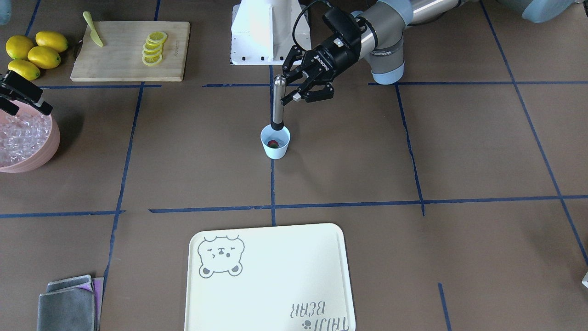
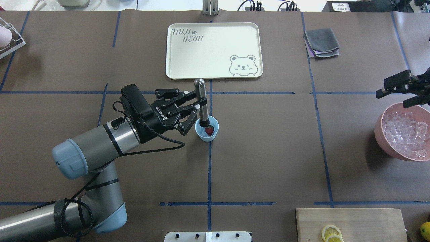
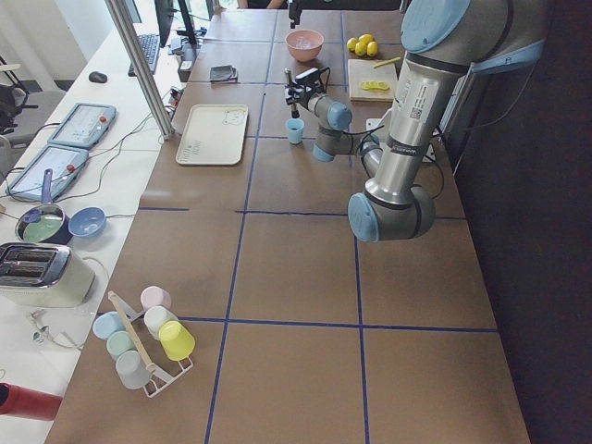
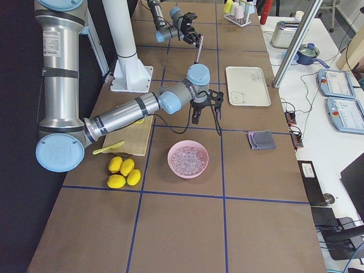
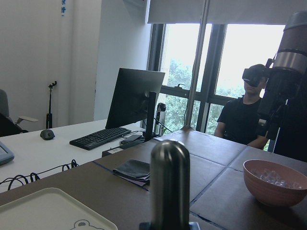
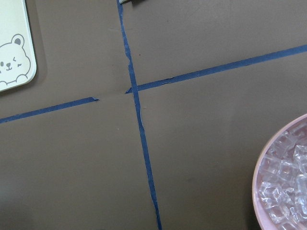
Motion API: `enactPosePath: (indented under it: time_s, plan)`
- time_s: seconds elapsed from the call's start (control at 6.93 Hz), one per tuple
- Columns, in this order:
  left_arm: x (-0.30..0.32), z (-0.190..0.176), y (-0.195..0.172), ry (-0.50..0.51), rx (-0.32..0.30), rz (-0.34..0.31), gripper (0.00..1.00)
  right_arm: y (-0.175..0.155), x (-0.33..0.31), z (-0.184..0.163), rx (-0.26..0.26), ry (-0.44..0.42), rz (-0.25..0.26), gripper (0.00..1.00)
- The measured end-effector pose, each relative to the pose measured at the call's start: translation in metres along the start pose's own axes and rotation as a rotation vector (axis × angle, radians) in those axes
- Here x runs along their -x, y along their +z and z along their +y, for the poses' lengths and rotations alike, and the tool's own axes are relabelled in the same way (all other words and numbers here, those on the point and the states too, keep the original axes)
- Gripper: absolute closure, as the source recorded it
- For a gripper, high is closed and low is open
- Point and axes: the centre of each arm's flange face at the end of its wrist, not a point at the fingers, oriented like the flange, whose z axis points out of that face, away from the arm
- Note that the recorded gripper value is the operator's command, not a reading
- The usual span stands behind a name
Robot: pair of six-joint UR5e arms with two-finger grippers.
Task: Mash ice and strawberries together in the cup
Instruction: 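Press the muddler down into the cup repeatedly with the left gripper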
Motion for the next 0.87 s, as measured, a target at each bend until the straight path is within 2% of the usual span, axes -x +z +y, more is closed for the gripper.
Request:
enactPosePath:
  time_s: [0.87]
  plan:
    - [-0.010, 0.044, 0.010, 0.032, 0.019, -0.031, 0.93, 0.006, -0.006, -0.004, 0.005, 0.006, 0.013, 0.01]
